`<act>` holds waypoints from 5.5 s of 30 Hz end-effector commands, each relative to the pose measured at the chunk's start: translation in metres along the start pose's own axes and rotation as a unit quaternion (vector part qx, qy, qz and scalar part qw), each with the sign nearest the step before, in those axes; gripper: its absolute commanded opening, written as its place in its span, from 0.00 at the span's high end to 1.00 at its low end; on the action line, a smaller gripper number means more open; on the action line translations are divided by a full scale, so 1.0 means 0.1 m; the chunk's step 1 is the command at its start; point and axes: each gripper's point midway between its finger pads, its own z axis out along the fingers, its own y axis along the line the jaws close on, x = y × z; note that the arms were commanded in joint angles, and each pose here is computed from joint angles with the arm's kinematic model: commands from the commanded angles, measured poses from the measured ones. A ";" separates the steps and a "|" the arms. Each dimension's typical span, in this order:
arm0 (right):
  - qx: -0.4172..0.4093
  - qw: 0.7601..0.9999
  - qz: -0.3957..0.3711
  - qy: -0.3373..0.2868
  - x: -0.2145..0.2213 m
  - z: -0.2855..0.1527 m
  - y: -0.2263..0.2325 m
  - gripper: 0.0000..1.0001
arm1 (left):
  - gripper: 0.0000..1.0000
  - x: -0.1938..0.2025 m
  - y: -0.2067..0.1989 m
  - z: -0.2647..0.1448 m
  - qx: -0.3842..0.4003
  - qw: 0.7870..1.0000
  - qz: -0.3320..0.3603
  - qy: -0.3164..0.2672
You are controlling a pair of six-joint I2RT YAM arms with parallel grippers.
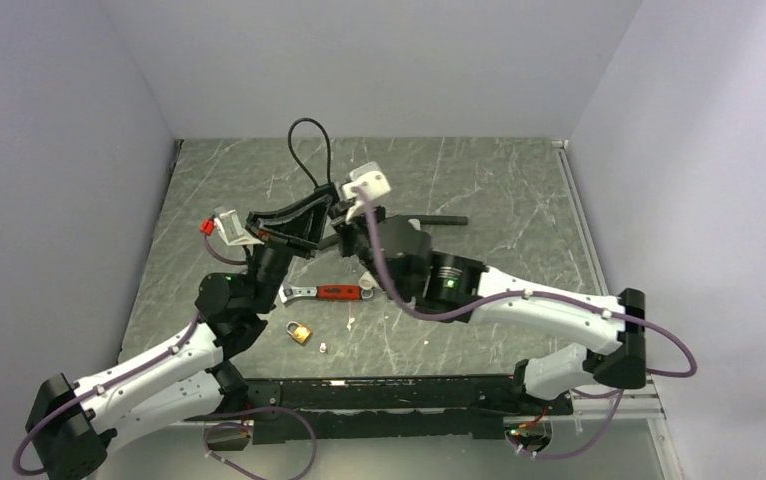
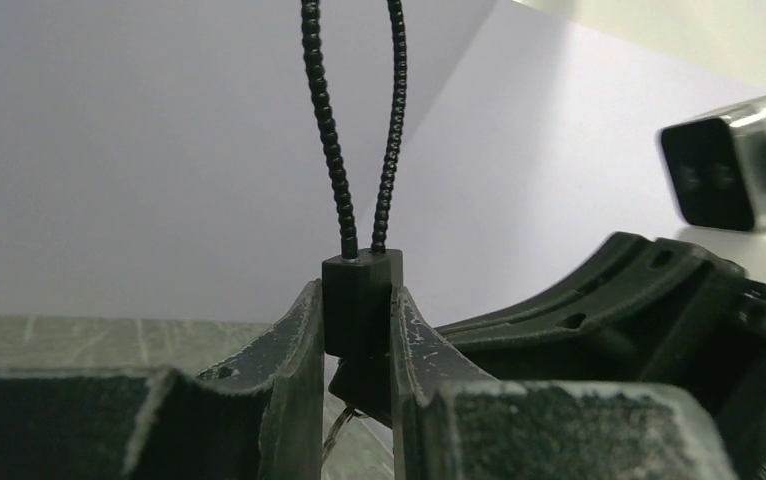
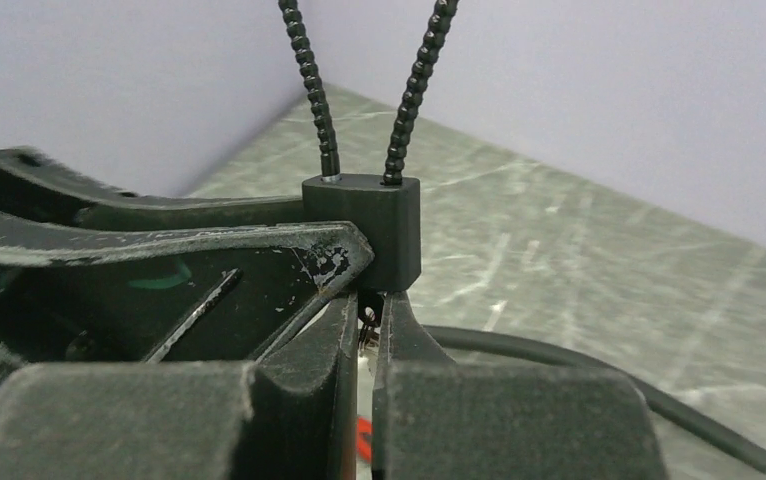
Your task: Unlock with the key
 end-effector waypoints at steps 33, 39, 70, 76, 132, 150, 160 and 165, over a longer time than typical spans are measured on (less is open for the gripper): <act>-0.162 0.984 0.056 -0.041 -0.06 -0.43 -0.24 1.00 | 0.09 0.19 -0.09 -0.49 0.016 0.964 0.175 0.199; -0.169 0.981 0.099 0.002 0.23 -0.45 -0.43 1.00 | 0.09 0.11 0.29 -0.59 -0.085 0.946 0.218 0.224; 0.051 0.897 0.325 0.294 3.16 -0.50 -1.75 0.98 | 0.10 0.74 1.69 -2.36 -0.535 0.720 0.189 0.401; 0.104 0.901 0.289 0.308 3.16 -0.59 -1.97 0.40 | 0.10 0.87 1.72 -2.44 -0.543 0.711 0.174 0.411; -0.148 0.937 0.227 0.220 1.95 -0.73 -1.14 0.24 | 0.77 1.25 1.81 -2.24 -0.549 0.744 0.098 0.369; -0.249 0.891 0.003 0.380 3.02 -0.54 0.79 0.27 | 0.04 -0.46 1.80 -2.18 -0.655 0.721 0.158 0.161; -0.257 0.864 -0.073 0.426 3.42 -0.58 1.32 0.26 | 0.07 -1.10 1.41 -2.30 -0.611 0.770 0.139 0.114; -0.261 0.857 -0.093 0.434 3.51 -0.59 1.53 0.25 | 0.06 -1.39 1.29 -2.49 -0.596 0.782 0.153 0.105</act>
